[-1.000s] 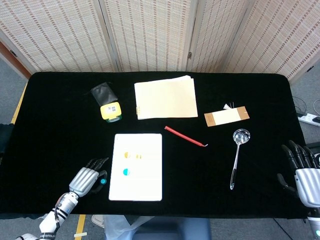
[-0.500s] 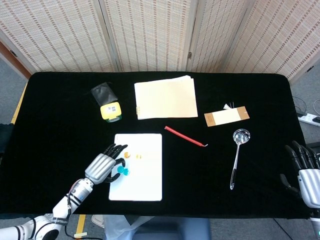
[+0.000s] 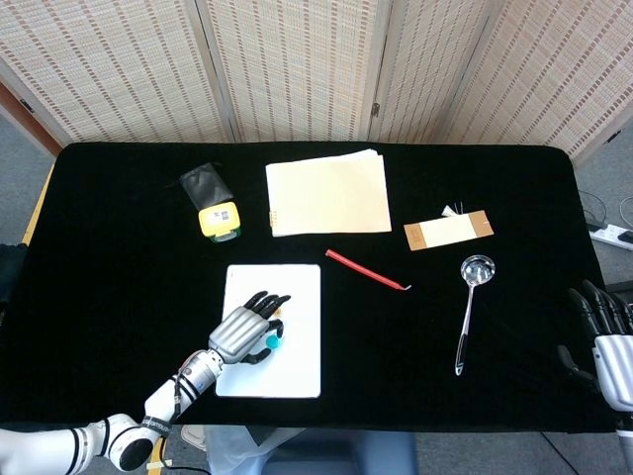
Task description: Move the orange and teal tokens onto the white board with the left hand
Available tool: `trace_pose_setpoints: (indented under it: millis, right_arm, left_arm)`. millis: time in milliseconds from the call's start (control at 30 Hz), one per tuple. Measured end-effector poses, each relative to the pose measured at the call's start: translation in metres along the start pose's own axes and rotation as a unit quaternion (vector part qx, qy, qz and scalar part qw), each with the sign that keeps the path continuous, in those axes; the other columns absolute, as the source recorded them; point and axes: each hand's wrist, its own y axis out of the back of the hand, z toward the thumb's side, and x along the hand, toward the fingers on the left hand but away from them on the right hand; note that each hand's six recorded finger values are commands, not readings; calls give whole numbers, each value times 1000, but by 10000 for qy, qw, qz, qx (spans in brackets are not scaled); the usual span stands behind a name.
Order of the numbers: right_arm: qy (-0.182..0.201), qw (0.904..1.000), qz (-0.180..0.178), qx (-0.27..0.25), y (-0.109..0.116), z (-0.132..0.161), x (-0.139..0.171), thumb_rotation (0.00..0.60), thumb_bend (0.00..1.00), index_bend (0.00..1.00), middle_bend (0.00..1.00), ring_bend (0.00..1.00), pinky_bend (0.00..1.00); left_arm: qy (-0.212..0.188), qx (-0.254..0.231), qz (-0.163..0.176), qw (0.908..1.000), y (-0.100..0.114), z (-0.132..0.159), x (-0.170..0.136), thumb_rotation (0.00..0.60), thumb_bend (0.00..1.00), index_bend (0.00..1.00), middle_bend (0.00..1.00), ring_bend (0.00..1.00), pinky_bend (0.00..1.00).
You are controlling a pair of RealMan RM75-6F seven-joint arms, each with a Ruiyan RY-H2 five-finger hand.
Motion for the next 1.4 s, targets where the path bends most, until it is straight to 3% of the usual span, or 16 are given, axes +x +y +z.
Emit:
trace_pose_setpoints:
  millis: [433,833,967,1133,1267,1400]
  right_arm:
    - [-11,10000,21,-7,-2,-2,-1,600,400,0,0,41,0]
    - [-35,10000,0,-24,-1,-4,0,600,400,0,0,42,0]
    - [-76,10000,-14,-20,1,-7,1,600,400,0,0,44,0]
    - [-141,9999,-9,-72,2,-12,2,600,400,0,0,47,0]
    - [-190,9997,50,-162,0,-17,1,600,400,0,0,33,0]
    - [-185,9991,165,-330,-3,-21,-2,600,400,0,0,28,0]
  left_arm:
    - [190,90,-201,9996,-15,-3,10,600,428,465,41,0,0]
    - [245,14,-131,9996,-9,-4,6,600,427,265,16,0,0]
    - [376,-258,147,9989,6,-13,-1,600,427,255,16,0,0]
    - [819,-644,776,9915,39,-47,-26,600,427,254,16,0,0]
    - [1343,-749,1286,9797,62,-85,-59,600,428,253,16,0,0]
    - [1948,-711,1783,9619,76,-118,-102,600,428,253,16,0,0]
